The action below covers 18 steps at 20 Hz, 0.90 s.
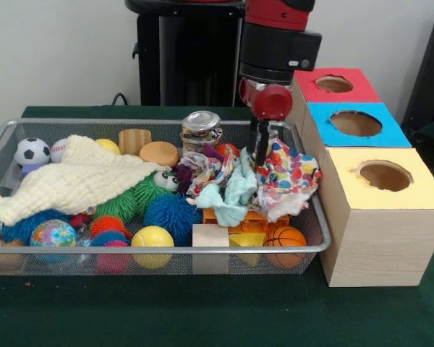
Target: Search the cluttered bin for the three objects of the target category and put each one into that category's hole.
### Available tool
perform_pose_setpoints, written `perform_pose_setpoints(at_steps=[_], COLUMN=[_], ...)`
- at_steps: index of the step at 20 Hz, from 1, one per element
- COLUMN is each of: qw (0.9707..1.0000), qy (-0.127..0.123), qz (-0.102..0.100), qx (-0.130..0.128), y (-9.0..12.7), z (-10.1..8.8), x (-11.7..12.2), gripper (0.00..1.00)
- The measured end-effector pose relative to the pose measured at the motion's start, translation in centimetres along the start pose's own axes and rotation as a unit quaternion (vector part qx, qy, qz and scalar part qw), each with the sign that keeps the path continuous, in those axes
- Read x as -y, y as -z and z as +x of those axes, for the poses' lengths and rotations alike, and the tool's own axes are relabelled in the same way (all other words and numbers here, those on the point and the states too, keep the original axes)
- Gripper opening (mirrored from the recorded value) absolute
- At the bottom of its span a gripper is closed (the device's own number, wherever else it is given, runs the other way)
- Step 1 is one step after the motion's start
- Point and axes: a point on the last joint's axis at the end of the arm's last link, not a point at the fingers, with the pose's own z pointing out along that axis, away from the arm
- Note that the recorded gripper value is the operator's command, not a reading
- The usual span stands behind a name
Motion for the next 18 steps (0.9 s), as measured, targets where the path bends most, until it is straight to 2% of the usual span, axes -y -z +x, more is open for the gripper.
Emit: perform_pose_setpoints(at_steps=[3,11,18], qw=[1.0,0.9999,0.9995], qy=[0.005,0.013,0.021], qz=[-0.002,-0.003,0.011], qx=[-0.004,-0.008,-0.021], y=[0.0,0.1,0.9], z=[0.8,1.0,-0.2], x=[-0.1,-0.1,0.4], gripper=[1.0,1.0,1.0])
